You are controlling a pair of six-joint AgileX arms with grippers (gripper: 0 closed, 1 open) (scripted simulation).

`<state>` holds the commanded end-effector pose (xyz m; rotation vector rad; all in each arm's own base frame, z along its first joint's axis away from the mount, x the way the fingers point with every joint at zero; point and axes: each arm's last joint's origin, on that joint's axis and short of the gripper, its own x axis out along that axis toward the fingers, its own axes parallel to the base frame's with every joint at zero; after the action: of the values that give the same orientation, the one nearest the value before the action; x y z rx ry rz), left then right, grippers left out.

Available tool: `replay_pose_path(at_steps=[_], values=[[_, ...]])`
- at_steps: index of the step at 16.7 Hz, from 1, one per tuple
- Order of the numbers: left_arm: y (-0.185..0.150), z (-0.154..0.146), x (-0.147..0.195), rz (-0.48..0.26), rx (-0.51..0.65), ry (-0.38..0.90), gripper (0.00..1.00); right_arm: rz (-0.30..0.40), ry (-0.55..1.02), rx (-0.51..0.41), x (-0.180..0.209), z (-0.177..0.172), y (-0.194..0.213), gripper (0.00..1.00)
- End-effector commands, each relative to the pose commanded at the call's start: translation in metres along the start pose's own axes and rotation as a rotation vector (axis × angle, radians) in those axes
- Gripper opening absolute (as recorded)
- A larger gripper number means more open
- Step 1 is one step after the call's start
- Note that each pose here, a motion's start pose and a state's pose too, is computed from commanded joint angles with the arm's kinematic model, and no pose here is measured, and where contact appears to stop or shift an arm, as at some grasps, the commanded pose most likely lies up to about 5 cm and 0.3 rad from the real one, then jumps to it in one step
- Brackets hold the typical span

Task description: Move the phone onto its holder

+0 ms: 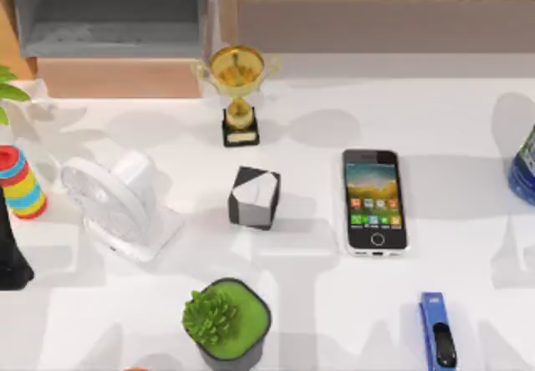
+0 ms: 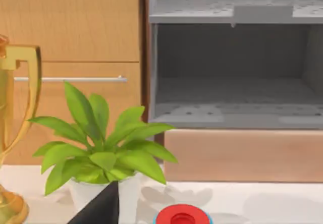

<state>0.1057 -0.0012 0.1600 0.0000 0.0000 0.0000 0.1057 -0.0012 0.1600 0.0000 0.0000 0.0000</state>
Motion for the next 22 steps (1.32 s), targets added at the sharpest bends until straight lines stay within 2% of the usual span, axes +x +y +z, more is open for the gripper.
replay_pose_path(at_steps=[3, 6, 11, 14, 17, 22], values=[[0.0, 0.0, 0.0, 0.0, 0.0, 0.0, 1.0, 0.002, 0.007, 0.003, 0.0, 0.002, 0.0, 1.0], [0.0, 0.0, 0.0, 0.0, 0.0, 0.0, 1.0, 0.027, 0.07, 0.032, 0.001, 0.02, 0.003, 1.0], [0.0, 0.0, 0.0, 0.0, 0.0, 0.0, 1.0, 0.103, 0.342, 0.101, 0.025, 0.074, 0.017, 1.0], [0.0, 0.0, 0.0, 0.0, 0.0, 0.0, 1.0, 0.136, 0.592, 0.127, 0.065, 0.103, 0.036, 1.0], [0.0, 0.0, 0.0, 0.0, 0.0, 0.0, 1.0, 0.148, 0.841, 0.137, 0.121, 0.117, 0.066, 1.0], [0.0, 0.0, 0.0, 0.0, 0.0, 0.0, 1.0, 0.121, 1.186, 0.122, 0.212, 0.095, 0.135, 1.0]])
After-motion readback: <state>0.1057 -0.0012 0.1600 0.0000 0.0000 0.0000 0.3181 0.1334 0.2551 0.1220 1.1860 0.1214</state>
